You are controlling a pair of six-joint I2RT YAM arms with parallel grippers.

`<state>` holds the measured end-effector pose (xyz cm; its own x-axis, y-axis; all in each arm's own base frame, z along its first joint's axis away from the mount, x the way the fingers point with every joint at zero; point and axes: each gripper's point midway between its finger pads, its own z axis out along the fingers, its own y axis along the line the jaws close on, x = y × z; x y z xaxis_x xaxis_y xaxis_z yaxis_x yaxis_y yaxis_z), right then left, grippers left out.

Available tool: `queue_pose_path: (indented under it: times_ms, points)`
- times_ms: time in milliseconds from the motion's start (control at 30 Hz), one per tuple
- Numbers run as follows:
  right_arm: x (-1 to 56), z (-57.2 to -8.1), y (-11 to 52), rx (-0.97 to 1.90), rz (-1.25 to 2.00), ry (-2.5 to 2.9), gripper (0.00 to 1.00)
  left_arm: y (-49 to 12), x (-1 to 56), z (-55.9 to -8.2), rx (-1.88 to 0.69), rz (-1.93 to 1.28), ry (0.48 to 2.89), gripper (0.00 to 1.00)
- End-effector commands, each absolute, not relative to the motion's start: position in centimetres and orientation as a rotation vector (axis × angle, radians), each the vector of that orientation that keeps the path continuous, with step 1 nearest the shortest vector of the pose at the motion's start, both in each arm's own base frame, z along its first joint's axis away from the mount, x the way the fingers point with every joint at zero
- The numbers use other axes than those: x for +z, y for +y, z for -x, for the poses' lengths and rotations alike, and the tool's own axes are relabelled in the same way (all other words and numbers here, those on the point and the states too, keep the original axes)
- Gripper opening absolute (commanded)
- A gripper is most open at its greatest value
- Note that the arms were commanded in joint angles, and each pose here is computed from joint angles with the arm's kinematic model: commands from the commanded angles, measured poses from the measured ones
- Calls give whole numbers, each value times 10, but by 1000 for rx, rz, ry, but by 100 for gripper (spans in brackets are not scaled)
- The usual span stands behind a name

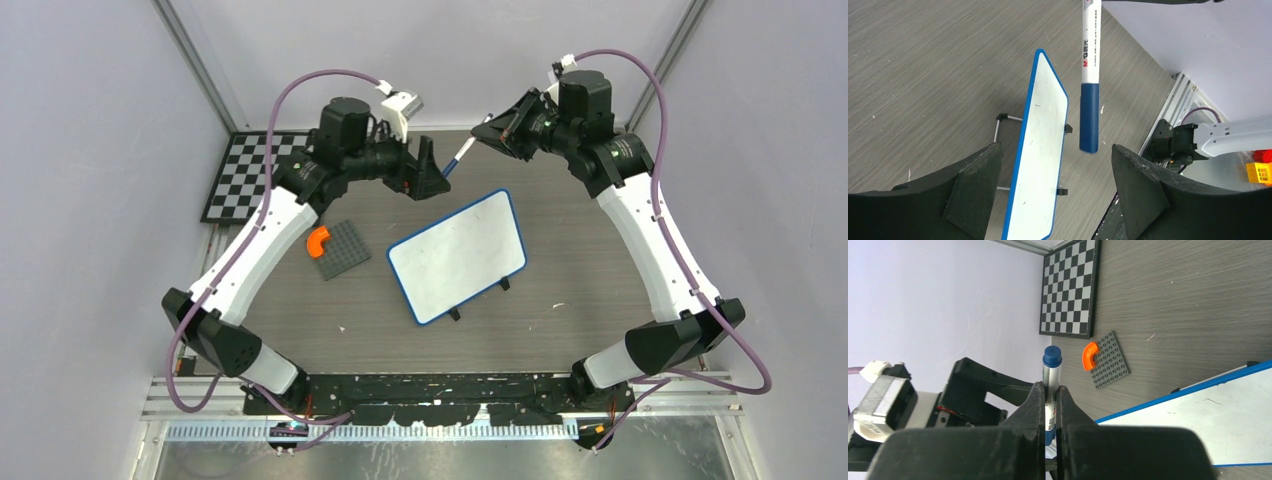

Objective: Write a sentence on the whiteboard
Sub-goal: Pass from the right arm to the left, then open the pen cap from the whiteboard marker.

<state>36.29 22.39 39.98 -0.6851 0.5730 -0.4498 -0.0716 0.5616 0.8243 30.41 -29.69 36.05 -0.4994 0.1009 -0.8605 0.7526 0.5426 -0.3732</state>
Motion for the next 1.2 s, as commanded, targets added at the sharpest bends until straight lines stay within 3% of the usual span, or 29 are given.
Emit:
queue_pose_path:
  times_ms: [0,267,367,433,533,600,700,967,1167]
  points:
    - [417,-364,233,1180,-381,2005,0,-309,390,-317,-910,-710,1821,78]
    - [411,-360,241,1194,-351,2027,0,-321,386,-318,-922,-737,1823,59]
    - [411,-356,246,1216,-329,2032,0,-325,385,-317,-939,-747,1825,42]
    - [413,-354,248,1232,-305,2028,1,-325,383,-314,-947,-762,1825,23]
    - [416,-348,248,1226,-216,2014,21,-320,378,-311,-937,-776,1825,1]
    - [417,-343,249,1228,-116,2012,37,-312,377,-309,-927,-783,1825,0]
    - [417,-333,249,1280,34,2022,48,-295,373,-307,-907,-789,1830,0]
    - [413,-298,232,1588,380,2048,58,-266,353,-255,-876,-1126,1728,0]
    - [390,-267,232,1518,546,2092,64,-253,346,-232,-847,-1274,1713,0]
